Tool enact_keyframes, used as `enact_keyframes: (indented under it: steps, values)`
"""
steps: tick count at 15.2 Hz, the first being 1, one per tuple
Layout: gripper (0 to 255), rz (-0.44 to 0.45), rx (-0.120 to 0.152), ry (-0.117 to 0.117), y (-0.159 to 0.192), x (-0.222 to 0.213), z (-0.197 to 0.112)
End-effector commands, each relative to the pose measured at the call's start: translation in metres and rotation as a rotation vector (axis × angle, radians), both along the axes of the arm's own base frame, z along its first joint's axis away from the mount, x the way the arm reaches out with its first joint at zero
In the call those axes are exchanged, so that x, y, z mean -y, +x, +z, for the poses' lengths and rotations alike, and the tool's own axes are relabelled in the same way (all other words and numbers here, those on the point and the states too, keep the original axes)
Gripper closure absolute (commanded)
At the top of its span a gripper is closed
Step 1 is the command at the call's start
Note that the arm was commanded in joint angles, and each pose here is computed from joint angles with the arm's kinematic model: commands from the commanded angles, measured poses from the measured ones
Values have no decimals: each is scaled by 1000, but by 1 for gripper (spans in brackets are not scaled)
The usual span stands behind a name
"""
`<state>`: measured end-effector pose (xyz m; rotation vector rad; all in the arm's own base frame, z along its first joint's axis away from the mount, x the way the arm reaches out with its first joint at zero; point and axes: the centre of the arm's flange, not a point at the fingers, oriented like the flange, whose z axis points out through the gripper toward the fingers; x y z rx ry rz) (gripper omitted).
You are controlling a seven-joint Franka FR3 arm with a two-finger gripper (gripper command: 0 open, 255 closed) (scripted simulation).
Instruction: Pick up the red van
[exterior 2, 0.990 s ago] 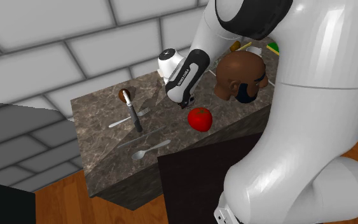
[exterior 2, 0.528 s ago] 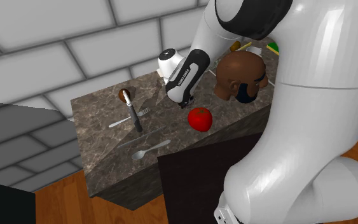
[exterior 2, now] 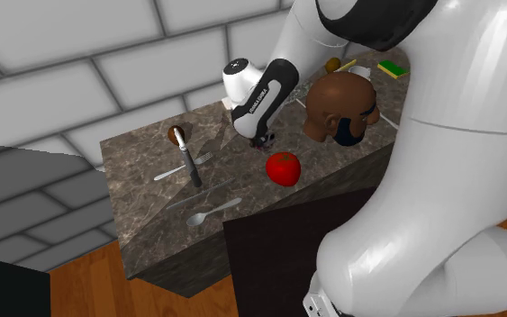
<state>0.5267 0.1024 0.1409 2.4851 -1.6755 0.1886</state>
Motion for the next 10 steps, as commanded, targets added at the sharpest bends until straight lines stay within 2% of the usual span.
enact_keyframes:
  steps: [1, 8, 10]
  values:
    - [255, 1, 0, 0, -1, -1, 11]
    - [255, 1, 0, 0, -1, -1, 48]
    - [255, 1, 0, 0, -1, -1, 49]
